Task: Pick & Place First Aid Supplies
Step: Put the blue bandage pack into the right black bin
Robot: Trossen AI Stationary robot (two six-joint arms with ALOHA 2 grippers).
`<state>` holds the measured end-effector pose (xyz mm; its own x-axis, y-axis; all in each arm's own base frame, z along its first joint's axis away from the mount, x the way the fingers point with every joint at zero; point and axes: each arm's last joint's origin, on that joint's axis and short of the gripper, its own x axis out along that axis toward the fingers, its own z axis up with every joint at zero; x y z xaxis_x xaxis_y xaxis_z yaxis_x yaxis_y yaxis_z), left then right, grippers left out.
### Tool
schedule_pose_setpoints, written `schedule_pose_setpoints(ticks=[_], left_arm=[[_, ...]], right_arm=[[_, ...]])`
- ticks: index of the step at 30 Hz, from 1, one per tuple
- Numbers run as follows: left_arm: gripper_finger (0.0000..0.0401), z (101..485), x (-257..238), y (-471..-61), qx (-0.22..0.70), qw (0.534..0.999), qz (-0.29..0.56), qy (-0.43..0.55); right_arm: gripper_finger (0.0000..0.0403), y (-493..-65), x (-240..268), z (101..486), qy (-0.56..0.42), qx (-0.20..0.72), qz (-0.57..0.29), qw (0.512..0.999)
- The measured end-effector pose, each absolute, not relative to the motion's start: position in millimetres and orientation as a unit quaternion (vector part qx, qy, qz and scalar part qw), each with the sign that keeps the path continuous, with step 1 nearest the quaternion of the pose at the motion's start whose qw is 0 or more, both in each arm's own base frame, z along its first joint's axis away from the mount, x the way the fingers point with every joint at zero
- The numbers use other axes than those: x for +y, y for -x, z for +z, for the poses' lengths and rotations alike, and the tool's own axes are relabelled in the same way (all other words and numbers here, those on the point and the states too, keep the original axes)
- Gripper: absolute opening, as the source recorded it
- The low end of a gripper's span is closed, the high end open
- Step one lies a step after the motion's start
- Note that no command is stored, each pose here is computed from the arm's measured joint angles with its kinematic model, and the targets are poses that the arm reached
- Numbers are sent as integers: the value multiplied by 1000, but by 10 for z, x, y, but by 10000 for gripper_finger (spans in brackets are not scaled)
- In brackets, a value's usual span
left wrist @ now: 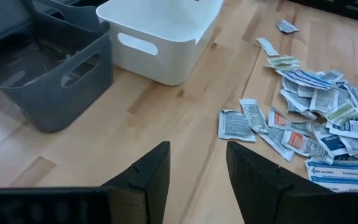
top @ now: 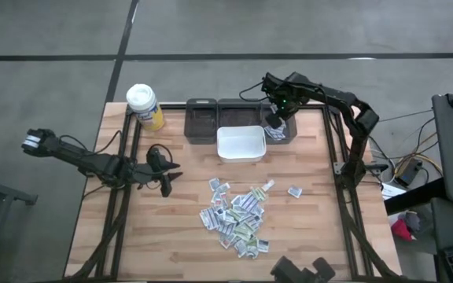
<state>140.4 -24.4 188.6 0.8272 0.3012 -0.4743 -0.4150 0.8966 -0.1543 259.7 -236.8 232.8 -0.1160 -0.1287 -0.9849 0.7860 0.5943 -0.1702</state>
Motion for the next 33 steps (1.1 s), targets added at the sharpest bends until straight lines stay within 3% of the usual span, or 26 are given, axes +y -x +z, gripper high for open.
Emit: schedule_pose_setpoints(ticks=[13,22,33], left_arm=[[161,1885,-243,-1403,226,948,189,123],[161,1885,-243,-1403,226,948,189,122],[161,1885,-243,-1403,227,948,188,116]], right_arm=[[69,-2600,-2347,2370,-258,655,-336,625],[94,-2388,-1883,2847,-380,677,-243,581],[79,-2092,-994,3279,-349,637,-218,652]])
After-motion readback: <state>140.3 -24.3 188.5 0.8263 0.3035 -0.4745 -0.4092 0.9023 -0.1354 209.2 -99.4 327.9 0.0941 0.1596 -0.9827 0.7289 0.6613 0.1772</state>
